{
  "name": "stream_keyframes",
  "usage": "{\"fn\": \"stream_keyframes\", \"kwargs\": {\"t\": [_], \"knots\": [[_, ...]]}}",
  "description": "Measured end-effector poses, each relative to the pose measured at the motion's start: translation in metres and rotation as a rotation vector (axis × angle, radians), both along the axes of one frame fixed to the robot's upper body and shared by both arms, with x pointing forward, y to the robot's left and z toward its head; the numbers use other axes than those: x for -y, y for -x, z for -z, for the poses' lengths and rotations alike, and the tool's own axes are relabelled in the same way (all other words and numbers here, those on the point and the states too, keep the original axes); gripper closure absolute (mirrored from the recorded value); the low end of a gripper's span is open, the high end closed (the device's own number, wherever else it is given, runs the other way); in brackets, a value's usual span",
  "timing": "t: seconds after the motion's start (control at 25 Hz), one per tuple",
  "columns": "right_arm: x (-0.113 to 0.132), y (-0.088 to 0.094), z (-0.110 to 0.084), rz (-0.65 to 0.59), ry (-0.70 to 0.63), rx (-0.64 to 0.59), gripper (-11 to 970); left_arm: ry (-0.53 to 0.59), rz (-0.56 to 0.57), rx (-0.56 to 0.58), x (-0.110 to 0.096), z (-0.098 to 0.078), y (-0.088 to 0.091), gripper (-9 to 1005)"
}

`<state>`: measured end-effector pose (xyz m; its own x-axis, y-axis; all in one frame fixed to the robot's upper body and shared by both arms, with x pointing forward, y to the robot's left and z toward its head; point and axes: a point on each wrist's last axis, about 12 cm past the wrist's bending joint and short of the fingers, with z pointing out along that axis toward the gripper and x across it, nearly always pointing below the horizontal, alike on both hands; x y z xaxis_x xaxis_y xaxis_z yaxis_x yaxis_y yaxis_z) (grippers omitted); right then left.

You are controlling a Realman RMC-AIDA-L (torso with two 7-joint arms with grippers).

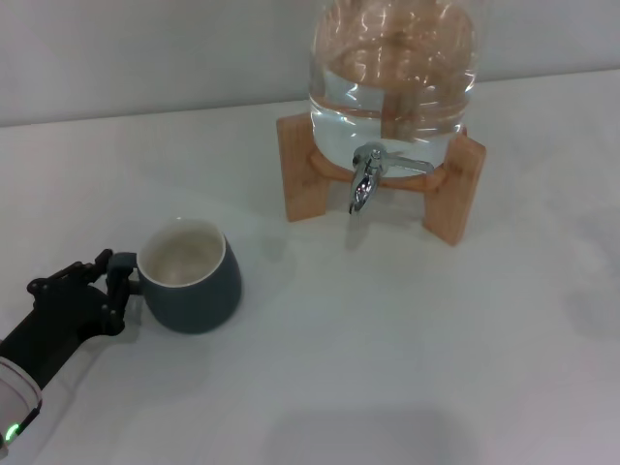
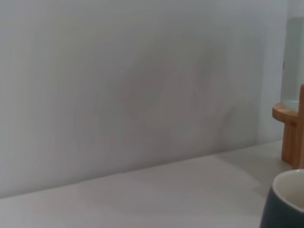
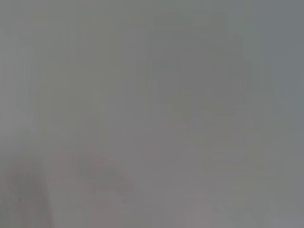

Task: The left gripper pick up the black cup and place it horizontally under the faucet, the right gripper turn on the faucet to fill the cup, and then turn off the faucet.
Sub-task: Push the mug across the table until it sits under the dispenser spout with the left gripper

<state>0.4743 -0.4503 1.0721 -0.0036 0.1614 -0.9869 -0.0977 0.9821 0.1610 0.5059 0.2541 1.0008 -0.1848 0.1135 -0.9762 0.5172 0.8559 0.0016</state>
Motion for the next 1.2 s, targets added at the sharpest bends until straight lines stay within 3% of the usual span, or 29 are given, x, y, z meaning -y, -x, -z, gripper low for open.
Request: {"fn": "stream_keyframes", "kwargs": {"t": [0.44, 0.88, 1.2], "knots": [[0.002, 0.000, -0.001, 0.000, 0.004, 0.001, 109, 0.002, 0.007, 0.005, 0.002, -0.001, 0.000, 871], [0.003, -0.001, -0.001, 0.008, 0.005, -0.004, 108, 0.011, 0.015, 0.025, 0.006, -0.006, -0.005, 871], [0.000, -0.001, 0.001, 0.005, 0.003, -0.006, 108, 0.015, 0.062, 0.053, 0.022, -0.016, -0.022, 871]]}}
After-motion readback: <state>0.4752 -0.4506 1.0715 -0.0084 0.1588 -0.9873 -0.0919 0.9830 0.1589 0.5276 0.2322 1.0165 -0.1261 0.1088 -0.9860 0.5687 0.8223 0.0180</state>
